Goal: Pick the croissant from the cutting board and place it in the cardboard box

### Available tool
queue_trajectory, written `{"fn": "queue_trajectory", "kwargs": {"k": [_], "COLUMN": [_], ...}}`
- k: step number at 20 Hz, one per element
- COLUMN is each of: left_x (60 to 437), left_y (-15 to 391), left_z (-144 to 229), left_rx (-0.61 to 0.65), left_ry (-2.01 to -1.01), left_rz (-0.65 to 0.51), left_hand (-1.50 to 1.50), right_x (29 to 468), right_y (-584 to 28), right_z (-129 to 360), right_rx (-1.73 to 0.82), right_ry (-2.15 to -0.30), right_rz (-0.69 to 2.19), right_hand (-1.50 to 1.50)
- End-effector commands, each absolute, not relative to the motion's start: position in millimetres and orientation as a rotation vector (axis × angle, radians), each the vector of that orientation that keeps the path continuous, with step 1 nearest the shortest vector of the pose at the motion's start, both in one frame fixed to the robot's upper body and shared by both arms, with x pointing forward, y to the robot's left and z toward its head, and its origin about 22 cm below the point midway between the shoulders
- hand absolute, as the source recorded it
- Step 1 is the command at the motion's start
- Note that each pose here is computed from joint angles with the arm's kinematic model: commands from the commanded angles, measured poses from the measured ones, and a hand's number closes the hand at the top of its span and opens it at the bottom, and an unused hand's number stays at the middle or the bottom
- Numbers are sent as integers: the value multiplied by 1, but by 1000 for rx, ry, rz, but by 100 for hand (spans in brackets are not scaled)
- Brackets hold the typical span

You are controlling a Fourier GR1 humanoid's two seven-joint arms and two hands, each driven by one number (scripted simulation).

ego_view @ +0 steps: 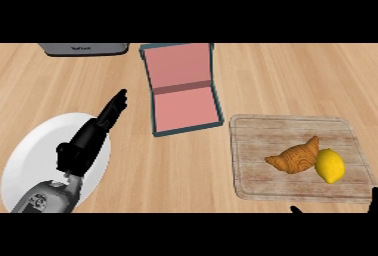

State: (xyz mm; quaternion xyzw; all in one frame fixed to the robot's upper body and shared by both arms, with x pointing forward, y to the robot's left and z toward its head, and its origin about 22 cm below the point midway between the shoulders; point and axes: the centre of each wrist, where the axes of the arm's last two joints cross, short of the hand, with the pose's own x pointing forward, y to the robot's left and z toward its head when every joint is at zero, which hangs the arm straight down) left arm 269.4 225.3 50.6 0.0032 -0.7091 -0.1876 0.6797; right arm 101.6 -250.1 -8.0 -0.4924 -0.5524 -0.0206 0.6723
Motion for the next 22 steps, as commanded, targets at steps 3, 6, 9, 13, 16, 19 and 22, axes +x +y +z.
{"fn": "queue_trajectory", "kwargs": {"k": [3, 6, 9, 13, 16, 19, 22], "left_x": [270, 280, 279, 280, 283, 283, 277], "left_y": [211, 217, 196, 215, 204, 205, 203], "left_z": [49, 51, 51, 48, 56, 37, 35], "left_rx": [-13, -40, -37, -36, -25, -50, -41], "left_ry": [-1615, -1604, -1601, -1600, -1591, -1602, -1606], "left_rz": [-448, -446, -453, -454, -441, -459, -444], "left_hand": [0, 0, 0, 0, 0, 0, 0], "right_x": [71, 76, 85, 120, 133, 154, 155], "right_y": [-226, -218, -215, -219, -210, -201, -202], "right_z": [65, 94, 116, 119, 94, 94, 77], "right_rx": [-976, -973, -935, -925, -921, -893, -875], "right_ry": [-1153, -1109, -1100, -1117, -1085, -1044, -1022], "right_rz": [3, -3, -18, -74, -32, -40, -31], "right_hand": [-150, -150, -150, -150, -150, -150, -150]}}
